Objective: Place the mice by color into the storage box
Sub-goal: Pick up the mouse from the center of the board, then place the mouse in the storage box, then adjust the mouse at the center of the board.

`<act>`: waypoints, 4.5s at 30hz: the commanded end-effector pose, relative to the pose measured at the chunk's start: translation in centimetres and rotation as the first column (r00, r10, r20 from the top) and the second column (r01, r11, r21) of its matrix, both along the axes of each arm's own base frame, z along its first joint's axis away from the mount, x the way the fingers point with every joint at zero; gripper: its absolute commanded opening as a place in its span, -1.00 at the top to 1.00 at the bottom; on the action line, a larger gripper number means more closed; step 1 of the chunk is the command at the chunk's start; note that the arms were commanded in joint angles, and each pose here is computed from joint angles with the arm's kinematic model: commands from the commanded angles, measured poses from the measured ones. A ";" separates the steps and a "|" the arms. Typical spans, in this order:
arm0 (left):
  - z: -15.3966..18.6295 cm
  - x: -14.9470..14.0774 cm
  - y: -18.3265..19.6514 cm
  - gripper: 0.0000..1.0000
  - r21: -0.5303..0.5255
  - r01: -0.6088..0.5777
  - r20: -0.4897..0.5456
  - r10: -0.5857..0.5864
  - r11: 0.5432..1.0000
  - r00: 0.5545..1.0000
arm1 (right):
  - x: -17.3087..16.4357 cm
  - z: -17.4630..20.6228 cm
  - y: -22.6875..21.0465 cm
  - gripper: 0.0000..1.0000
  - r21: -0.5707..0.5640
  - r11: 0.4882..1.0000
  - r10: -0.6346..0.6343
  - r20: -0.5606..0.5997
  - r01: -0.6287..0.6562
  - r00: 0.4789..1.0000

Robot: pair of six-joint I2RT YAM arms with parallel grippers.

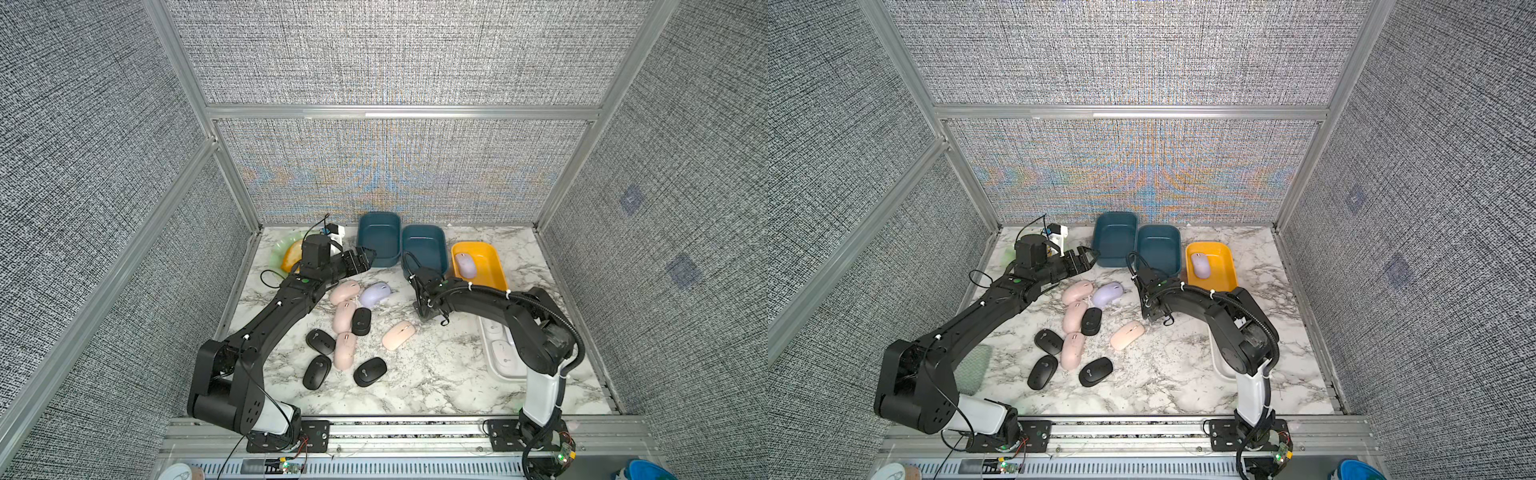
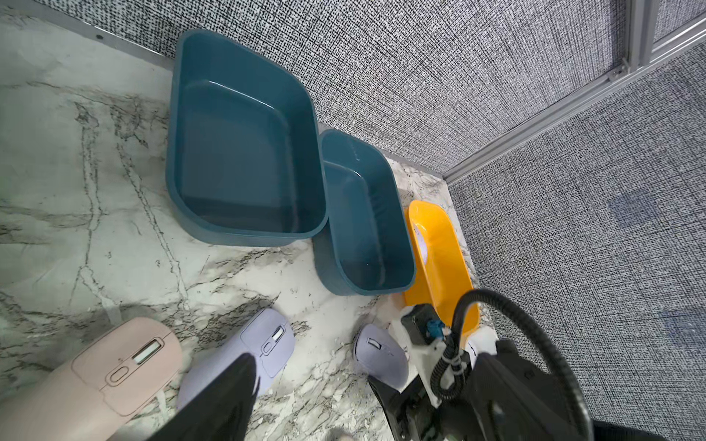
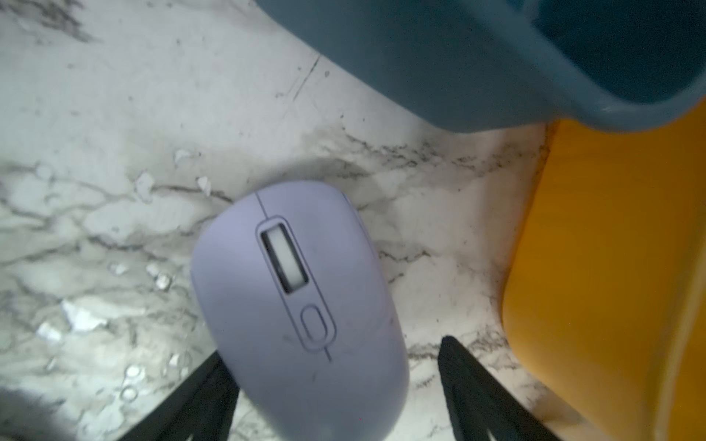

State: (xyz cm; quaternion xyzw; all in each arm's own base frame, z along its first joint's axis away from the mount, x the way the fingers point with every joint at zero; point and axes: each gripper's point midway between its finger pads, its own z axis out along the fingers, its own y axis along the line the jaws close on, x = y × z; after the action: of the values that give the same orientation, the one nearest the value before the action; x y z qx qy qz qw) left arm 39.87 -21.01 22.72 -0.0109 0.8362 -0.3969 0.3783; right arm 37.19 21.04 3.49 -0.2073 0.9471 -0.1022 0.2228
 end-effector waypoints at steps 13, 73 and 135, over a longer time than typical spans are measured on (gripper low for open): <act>-0.2 0.0 -0.8 -0.80 -0.022 0.046 -0.015 -0.046 0.999 0.999 | -1.1 0.4 1.3 -0.23 0.180 0.984 -0.003 -0.043 0.011 0.999; -1.3 -2.6 -6.3 -0.79 -0.008 0.253 0.017 -0.253 0.967 0.967 | 12.8 7.1 -19.6 -0.06 0.051 0.949 -0.315 0.064 0.312 0.947; -3.4 3.0 5.2 -0.78 0.064 -0.161 -0.121 0.168 0.985 0.978 | 7.1 14.9 -4.2 -0.31 0.280 0.939 -0.268 0.223 0.201 0.937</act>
State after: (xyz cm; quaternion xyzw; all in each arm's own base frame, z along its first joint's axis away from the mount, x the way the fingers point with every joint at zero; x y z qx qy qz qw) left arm 42.44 -17.74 20.56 -0.0457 0.8566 -0.3500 0.3762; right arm 45.54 14.63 18.02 -0.0635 0.9403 -0.0058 0.3342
